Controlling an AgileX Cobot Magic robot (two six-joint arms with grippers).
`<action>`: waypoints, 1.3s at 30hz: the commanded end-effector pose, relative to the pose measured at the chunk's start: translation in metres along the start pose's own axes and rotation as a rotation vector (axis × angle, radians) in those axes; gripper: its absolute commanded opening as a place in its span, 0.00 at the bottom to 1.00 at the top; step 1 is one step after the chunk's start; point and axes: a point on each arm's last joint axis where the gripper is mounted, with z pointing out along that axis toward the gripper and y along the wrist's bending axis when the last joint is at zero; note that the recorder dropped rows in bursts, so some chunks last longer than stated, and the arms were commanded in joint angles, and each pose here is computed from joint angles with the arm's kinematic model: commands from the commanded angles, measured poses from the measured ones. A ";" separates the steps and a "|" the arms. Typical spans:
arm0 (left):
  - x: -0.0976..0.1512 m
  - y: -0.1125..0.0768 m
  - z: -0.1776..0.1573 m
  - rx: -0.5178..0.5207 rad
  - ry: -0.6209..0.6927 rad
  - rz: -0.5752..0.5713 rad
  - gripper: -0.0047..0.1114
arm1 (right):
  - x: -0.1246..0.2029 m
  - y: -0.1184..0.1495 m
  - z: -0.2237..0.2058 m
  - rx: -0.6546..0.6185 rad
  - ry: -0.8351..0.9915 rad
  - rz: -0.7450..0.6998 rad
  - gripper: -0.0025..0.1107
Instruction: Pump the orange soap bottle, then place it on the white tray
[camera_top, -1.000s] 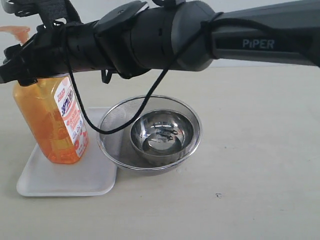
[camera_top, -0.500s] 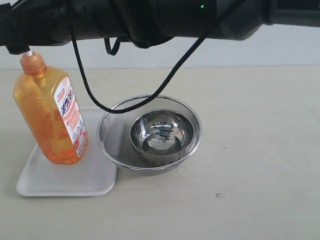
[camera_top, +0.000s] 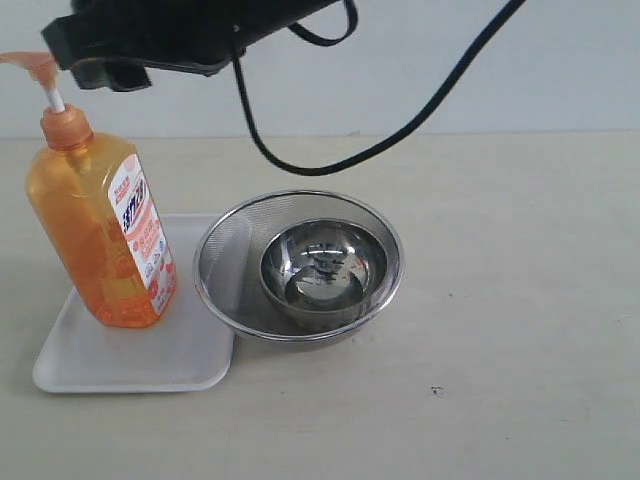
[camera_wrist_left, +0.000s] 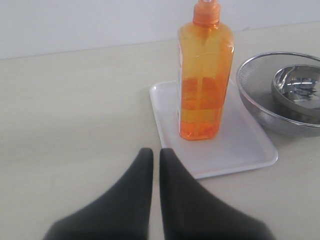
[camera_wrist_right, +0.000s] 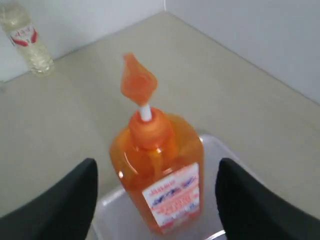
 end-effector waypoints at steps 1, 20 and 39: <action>0.001 0.000 0.000 0.002 -0.010 0.003 0.08 | 0.002 -0.015 -0.022 0.067 0.095 -0.025 0.37; -0.001 0.002 0.000 -0.019 -0.022 0.015 0.08 | 0.005 -0.079 -0.089 0.377 0.262 -0.080 0.10; -0.001 0.002 0.000 -0.021 -0.027 0.017 0.08 | 0.019 -0.133 -0.133 0.569 0.369 0.008 0.02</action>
